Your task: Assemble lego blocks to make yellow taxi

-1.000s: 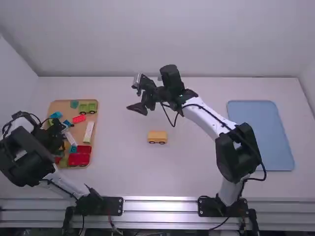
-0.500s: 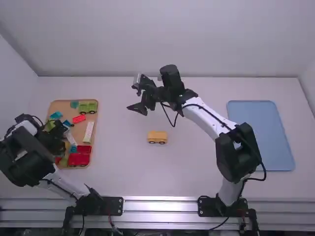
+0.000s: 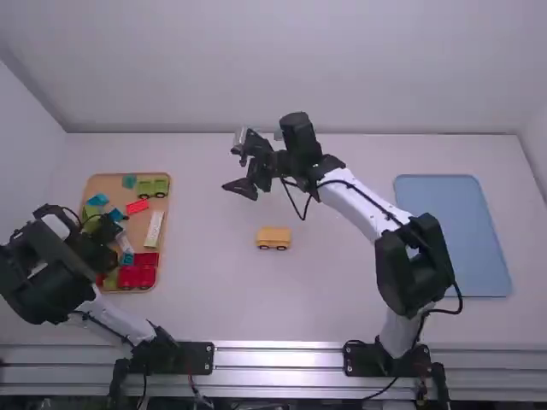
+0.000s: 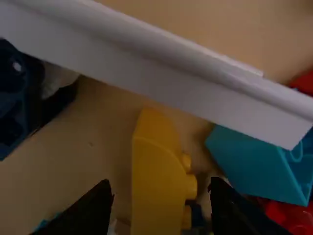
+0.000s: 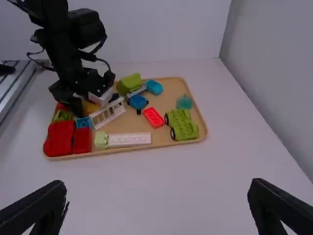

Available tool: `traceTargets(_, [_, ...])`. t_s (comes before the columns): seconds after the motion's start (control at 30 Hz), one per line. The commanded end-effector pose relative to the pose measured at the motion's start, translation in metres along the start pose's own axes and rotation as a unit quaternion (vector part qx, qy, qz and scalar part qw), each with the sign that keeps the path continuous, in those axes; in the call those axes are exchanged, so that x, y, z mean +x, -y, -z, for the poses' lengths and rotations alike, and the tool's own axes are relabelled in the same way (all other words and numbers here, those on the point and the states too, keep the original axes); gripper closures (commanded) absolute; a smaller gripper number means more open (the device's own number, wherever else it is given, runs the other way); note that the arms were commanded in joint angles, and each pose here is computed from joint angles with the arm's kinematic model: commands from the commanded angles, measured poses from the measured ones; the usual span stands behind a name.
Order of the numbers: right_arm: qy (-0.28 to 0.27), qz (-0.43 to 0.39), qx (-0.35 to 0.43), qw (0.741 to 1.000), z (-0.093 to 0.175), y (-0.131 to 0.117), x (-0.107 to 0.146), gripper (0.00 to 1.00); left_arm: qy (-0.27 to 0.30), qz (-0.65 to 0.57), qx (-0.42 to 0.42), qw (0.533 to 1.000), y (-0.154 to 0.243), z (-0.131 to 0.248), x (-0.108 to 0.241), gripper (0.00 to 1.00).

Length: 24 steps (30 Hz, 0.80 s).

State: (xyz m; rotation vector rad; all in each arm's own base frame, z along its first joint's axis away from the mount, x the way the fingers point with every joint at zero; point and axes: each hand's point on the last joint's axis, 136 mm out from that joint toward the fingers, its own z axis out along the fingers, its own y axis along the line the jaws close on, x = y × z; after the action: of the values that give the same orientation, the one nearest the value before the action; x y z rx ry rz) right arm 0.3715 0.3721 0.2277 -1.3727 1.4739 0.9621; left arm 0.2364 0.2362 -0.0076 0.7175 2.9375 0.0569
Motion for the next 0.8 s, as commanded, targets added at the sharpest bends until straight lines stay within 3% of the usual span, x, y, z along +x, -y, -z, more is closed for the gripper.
traceTargets(0.0, [0.007, 0.012, 0.004, 1.0, 0.005, 0.006, -0.009, 0.01, -0.005, 0.012, 0.018, 1.0, 0.008, -0.01, 0.002, 0.48])
traceTargets(0.2, [0.006, 0.011, 0.003, 1.0, 0.004, 0.005, -0.009, 0.01, -0.03, 0.012, 0.019, 0.999, 0.008, -0.014, 0.011, 0.54])
traceTargets(0.3, [0.006, 0.01, 0.007, 1.0, 0.007, 0.008, -0.008, 0.01, -0.03, 0.012, 0.017, 0.999, 0.007, -0.014, 0.011, 0.67])
traceTargets(0.33, [0.006, 0.01, 0.006, 1.0, 0.007, 0.008, -0.008, 0.01, -0.027, 0.013, 0.016, 0.999, 0.007, -0.014, 0.01, 0.8])
traceTargets(0.57, [0.006, 0.008, 0.008, 1.0, 0.008, 0.01, -0.007, 0.01, 0.003, 0.023, 0.013, 1.0, 0.002, -0.012, -0.001, 0.8])
traceTargets(0.77, [0.006, 0.008, 0.009, 1.0, 0.009, 0.011, -0.007, 0.01, 0.011, 0.119, -0.019, 0.993, -0.024, 0.003, -0.009, 0.87])
